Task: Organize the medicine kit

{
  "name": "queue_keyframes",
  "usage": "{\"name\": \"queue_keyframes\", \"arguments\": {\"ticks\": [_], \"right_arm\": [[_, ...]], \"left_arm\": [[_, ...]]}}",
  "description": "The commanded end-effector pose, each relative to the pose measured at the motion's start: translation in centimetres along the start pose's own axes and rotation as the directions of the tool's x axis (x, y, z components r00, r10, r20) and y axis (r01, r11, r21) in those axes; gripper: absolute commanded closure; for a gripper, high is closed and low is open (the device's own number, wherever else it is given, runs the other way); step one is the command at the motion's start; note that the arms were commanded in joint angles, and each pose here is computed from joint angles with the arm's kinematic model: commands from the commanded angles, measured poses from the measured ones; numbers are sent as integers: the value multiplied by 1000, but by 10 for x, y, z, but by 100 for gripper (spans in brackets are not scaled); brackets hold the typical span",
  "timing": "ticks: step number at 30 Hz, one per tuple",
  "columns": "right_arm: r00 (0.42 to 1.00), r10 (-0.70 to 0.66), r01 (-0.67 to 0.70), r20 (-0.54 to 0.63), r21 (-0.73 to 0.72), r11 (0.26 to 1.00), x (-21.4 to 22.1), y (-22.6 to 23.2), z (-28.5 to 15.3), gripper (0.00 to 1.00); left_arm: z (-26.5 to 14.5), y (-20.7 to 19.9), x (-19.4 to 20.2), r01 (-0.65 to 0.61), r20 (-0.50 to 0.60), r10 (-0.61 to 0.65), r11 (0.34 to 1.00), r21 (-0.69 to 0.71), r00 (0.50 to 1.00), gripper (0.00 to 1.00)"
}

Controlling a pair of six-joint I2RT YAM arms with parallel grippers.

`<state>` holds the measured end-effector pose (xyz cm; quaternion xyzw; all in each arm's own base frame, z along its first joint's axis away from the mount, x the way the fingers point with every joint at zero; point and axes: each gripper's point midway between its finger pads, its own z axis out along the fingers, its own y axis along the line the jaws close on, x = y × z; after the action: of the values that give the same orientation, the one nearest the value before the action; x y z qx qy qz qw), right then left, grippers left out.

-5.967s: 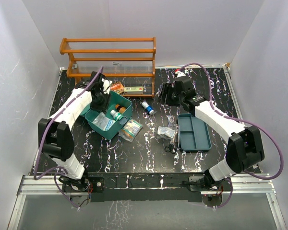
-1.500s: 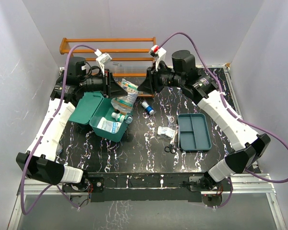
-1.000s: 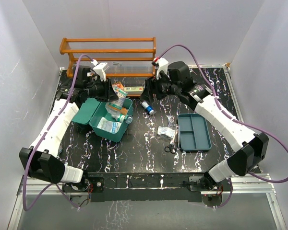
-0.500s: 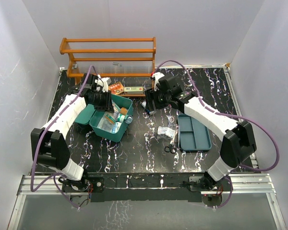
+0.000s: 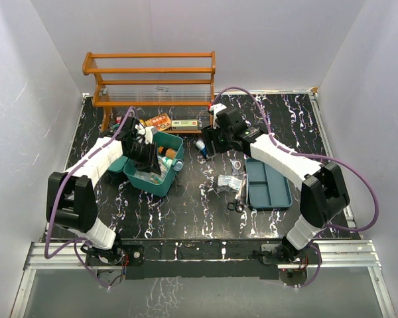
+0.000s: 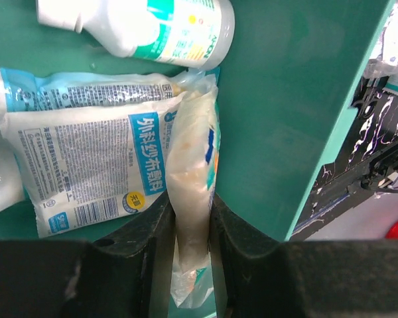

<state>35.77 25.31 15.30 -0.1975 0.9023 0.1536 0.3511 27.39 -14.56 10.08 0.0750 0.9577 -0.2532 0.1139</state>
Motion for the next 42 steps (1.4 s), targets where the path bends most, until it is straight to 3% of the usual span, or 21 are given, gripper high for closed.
{"name": "queue_keyframes", "arguments": {"ticks": [1,10,16,19,27,34,42], "right_arm": [[996,-13,14,84,-11,1000,-30,4,0,37],[997,-2,4,73,-20,1000,-25,6,2,37],[998,4,-3,67,-26,1000,-20,6,-1,37],[998,5,-4,69,-18,1000,-18,4,-2,37],[997,-2,2,74,-5,1000,-16,1,-6,37],[998,1,1,70,-20,1000,-12,4,-6,37],[998,3,-2,61,-13,1000,-4,1,-5,37]], "left_arm": [[-13,-15,-7,-3,90,-2,999,54,996,76],[-1,-7,-10,-13,62,10,999,42,998,68],[-19,23,-17,-9,77,23,984,-178,997,44],[-32,27,-29,-11,122,41,971,-237,992,40],[-32,32,-33,-8,147,47,966,-258,988,37],[-9,17,-27,23,114,-8,991,-130,993,51],[16,26,-7,33,28,-29,985,-171,999,46]]}}
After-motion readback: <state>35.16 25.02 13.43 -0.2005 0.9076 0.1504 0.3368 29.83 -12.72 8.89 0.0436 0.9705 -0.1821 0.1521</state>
